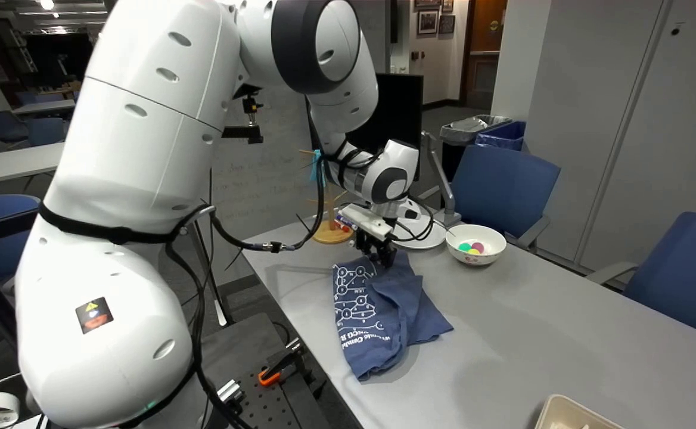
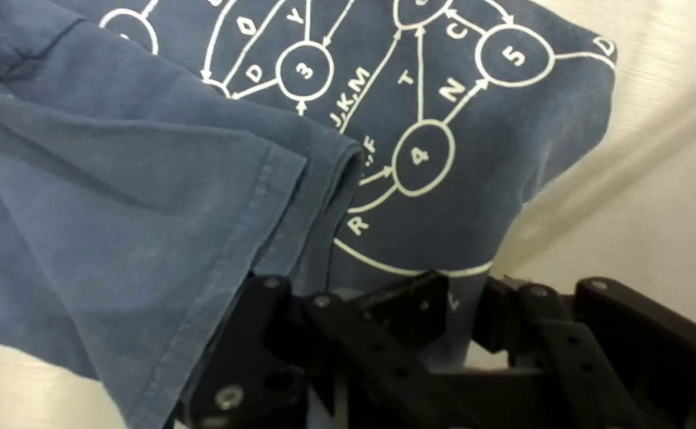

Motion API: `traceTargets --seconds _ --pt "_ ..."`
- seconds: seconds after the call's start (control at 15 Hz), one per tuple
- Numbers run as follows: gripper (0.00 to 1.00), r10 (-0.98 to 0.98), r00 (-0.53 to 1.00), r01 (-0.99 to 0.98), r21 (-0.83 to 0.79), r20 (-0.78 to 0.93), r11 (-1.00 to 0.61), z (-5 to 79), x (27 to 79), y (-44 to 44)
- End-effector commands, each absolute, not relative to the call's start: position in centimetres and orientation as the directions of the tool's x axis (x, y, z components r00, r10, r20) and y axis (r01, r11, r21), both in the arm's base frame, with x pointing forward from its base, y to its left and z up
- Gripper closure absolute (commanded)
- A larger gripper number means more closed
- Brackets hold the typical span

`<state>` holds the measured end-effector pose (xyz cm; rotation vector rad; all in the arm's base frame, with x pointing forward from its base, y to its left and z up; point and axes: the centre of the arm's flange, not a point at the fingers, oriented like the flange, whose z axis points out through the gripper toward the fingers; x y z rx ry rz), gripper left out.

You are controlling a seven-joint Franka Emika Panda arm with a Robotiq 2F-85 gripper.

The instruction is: Fold the blue t-shirt once

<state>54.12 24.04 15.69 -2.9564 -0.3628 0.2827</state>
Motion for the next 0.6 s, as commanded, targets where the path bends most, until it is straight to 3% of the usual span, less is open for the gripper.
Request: traceTargets --seconds 0.0,0.53 --pt "1.00 0.285 0.946 0.250 -0.215 -0.154 -0.944 20.3 53.7 22.0" --pt "1.00 0.178 0.975 0.161 -0.131 -0.131 -0.978 25.5 48.7 13.8"
